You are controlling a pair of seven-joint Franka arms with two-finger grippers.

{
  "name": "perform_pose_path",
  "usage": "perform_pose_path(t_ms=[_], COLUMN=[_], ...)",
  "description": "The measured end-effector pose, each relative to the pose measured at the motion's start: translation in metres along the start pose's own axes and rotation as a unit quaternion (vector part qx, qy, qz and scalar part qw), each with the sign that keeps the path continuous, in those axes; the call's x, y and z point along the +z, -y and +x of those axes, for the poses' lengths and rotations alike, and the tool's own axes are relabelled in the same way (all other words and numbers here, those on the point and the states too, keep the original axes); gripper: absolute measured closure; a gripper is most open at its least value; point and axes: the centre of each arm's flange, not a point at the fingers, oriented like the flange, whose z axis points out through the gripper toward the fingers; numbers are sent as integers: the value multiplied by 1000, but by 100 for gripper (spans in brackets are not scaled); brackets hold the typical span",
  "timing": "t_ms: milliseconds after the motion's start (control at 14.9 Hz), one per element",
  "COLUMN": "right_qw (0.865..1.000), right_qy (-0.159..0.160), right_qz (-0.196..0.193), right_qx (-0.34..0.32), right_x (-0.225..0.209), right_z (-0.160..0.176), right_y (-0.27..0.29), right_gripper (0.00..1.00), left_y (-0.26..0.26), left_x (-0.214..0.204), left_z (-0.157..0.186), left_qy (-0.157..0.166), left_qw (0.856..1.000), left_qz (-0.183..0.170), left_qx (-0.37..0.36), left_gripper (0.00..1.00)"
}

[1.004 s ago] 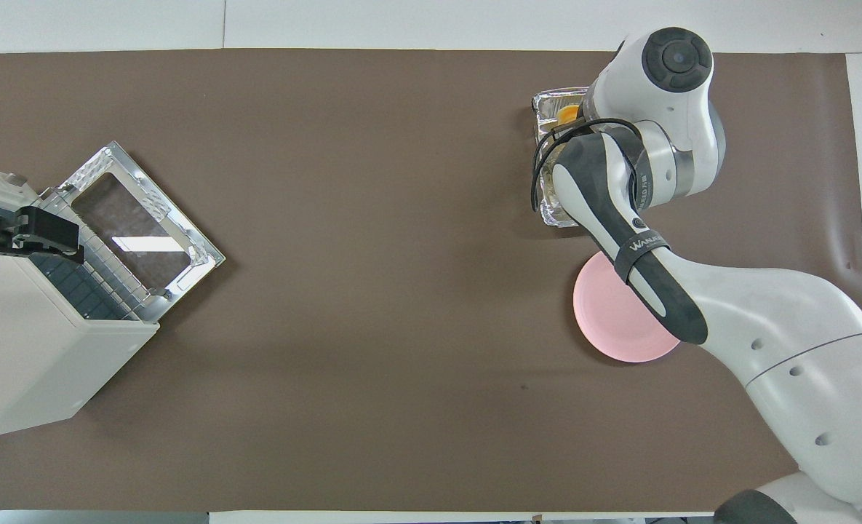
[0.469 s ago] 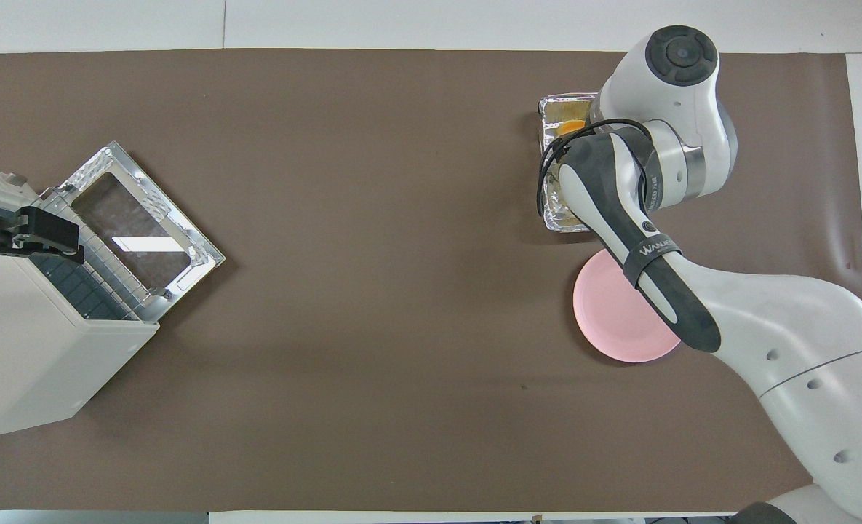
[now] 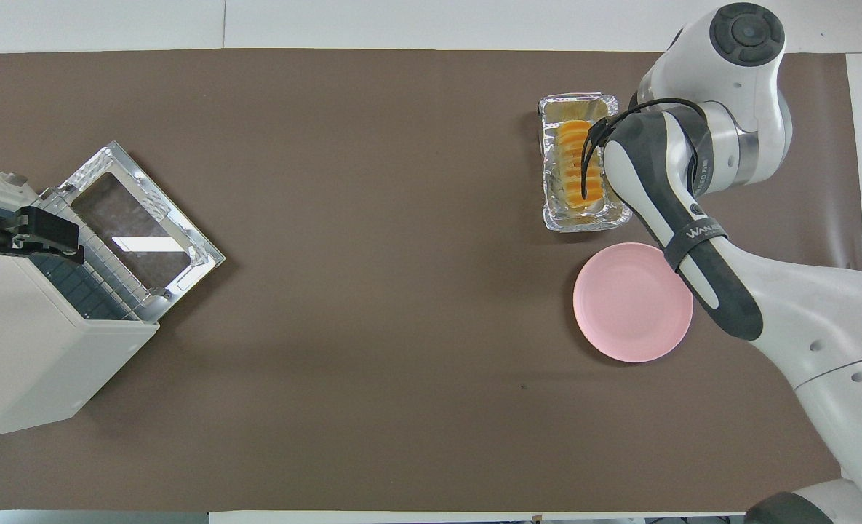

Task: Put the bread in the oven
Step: 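Open the right gripper to release the bread in the foil tray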

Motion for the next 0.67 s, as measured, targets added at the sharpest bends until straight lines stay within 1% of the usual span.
perform_pose_path(t_ms=[134,268,335,602,669], right_qw=[1000,1000,1000,1000,1000], right_qy=[-4,-5,-8,-13,-13], right_qz=[1,-3,-7,-9,-9], right_qx=[-3,-9,-14,-23,-23], right_x=[17,23,26,39,39], right_z=[-4,-6,-8,-14,-14], right_y=[5,5,3,5,5], right_gripper=[1,2,10,54,66], left_y=[0,0,0,0,0], left_x=[0,0,0,0,0], left_z=[0,0,0,0,0], left_qy=[0,0,0,0,0], left_qw=[1000,1000,1000,1000,1000], left_qz=[0,0,0,0,0], left_qx=[0,0,0,0,0], left_gripper=[0,0,0,0,0])
